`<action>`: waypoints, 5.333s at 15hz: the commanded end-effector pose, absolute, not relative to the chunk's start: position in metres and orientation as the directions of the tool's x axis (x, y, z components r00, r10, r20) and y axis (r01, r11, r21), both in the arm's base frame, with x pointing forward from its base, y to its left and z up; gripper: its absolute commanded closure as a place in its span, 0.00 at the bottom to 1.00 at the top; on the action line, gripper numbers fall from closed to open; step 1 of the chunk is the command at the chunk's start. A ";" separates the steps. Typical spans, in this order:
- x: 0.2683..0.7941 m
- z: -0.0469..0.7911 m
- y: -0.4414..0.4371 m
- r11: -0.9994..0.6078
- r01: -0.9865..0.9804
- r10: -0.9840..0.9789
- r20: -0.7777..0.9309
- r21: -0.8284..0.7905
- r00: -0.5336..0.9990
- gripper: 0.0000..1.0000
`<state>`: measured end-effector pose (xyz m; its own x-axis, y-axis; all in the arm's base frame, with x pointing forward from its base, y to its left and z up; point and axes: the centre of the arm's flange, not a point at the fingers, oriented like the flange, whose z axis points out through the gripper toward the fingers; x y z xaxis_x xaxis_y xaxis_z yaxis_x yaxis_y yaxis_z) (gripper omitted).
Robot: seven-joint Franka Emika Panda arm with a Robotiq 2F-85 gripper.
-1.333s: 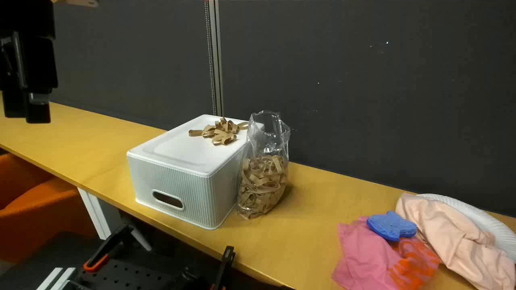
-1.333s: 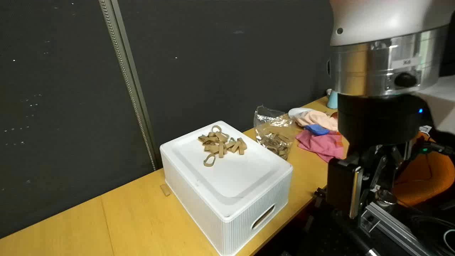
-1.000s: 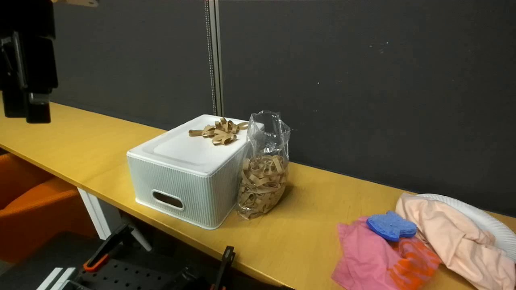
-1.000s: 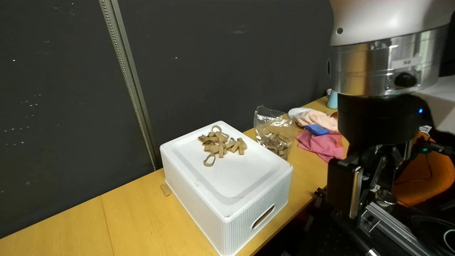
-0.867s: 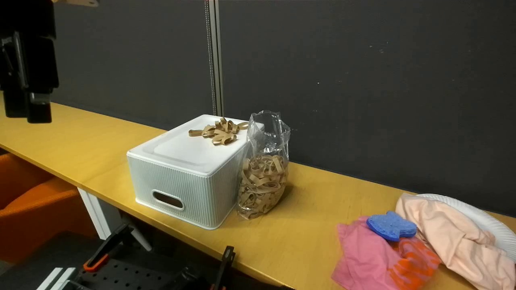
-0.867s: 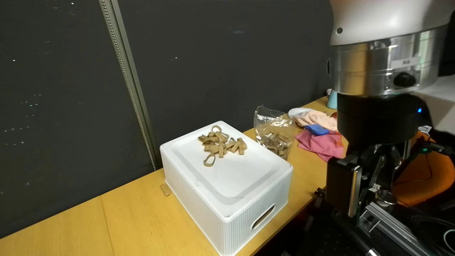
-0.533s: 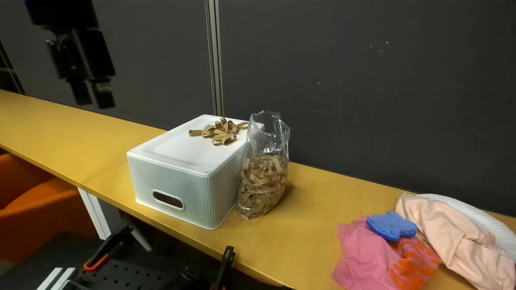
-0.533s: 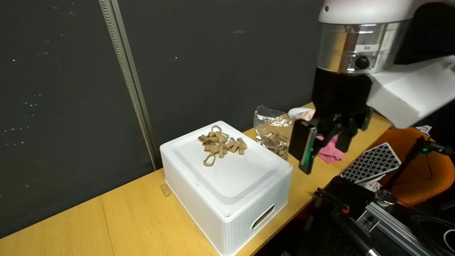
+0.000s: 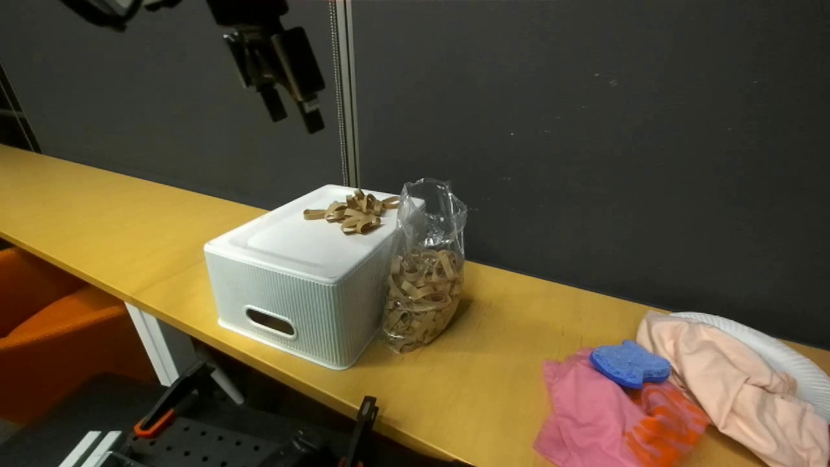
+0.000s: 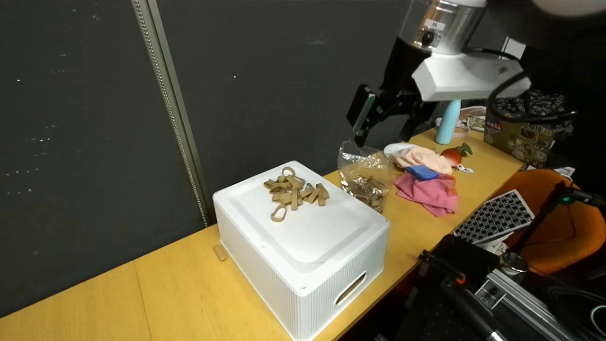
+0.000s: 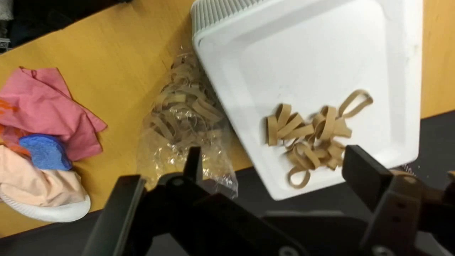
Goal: Remove some rubber bands from the plastic and put them on top of the white storage container.
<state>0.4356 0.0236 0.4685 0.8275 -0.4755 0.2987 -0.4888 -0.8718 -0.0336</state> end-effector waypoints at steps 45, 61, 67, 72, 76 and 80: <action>0.527 0.281 -0.177 -0.555 -0.801 -0.831 0.118 -0.224 0.543 1.00; 0.531 0.270 -0.190 -0.465 -0.834 -0.862 -0.063 -0.296 0.503 1.00; 0.534 0.261 -0.198 -0.448 -0.853 -0.871 -0.084 -0.268 0.484 0.45; 0.542 0.234 -0.187 -0.462 -0.857 -0.865 -0.097 -0.228 0.492 0.08; 0.544 0.203 -0.178 -0.469 -0.866 -0.865 -0.107 -0.173 0.490 0.00; 0.543 0.193 -0.178 -0.471 -0.869 -0.866 -0.109 -0.154 0.489 0.00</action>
